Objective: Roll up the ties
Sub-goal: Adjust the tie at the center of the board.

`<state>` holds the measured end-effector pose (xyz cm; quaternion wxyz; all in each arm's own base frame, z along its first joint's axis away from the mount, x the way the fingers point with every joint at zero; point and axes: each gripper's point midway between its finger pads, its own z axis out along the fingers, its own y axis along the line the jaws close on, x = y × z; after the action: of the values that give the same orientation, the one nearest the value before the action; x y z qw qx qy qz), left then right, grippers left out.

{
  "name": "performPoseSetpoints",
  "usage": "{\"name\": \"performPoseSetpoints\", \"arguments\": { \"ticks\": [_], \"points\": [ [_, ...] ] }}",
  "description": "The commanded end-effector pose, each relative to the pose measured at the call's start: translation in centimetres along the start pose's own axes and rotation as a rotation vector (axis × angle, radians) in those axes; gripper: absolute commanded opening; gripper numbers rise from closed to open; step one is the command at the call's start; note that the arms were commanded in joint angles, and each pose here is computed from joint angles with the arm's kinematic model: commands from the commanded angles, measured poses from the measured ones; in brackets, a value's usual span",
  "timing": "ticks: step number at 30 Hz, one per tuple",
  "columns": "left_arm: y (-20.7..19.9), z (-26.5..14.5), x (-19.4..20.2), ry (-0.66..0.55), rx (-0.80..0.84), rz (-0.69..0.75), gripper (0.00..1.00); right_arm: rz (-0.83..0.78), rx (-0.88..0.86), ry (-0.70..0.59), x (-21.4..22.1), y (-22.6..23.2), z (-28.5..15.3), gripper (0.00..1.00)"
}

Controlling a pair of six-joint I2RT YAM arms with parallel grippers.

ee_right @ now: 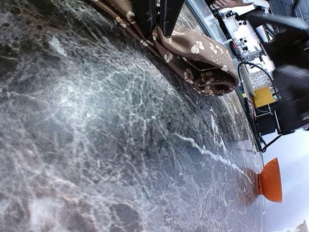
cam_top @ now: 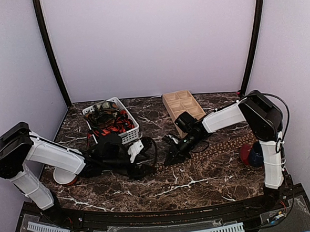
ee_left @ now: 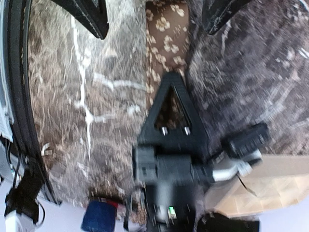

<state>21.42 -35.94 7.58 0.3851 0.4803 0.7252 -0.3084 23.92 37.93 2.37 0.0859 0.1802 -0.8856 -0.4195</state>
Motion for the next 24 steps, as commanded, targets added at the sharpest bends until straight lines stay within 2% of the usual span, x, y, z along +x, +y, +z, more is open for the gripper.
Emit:
{"name": "performPoseSetpoints", "arguments": {
  "ticks": [1,6,10,17,18,20,24],
  "points": [
    [0.4,0.0,-2.5,-0.057,-0.064,-0.024,0.68,0.007,0.036,0.017,0.5,-0.9,0.8,0.01],
    [2.0,1.9,-0.8,-0.028,-0.140,-0.004,0.65,0.002,0.031,0.018,0.4,-0.7,0.7,0.01],
    [2.9,3.0,1.3,0.012,-0.171,-0.047,0.64,-0.001,0.038,0.024,0.6,-0.8,0.7,0.01],
    [1.5,1.7,5.0,0.043,-0.129,-0.142,0.55,0.001,0.051,0.036,1.1,-1.3,0.8,0.00],
    [1.3,1.1,5.1,0.035,-0.129,-0.146,0.56,0.000,0.051,0.036,1.0,-1.3,0.8,0.00],
    [0.6,0.1,4.3,0.009,-0.104,-0.143,0.67,-0.001,0.051,0.039,1.1,-1.3,0.8,0.00],
    [-1.3,-0.9,-1.2,-0.032,0.018,-0.237,0.80,-0.003,0.050,0.039,1.1,-1.3,0.7,0.00]
  ]
}}
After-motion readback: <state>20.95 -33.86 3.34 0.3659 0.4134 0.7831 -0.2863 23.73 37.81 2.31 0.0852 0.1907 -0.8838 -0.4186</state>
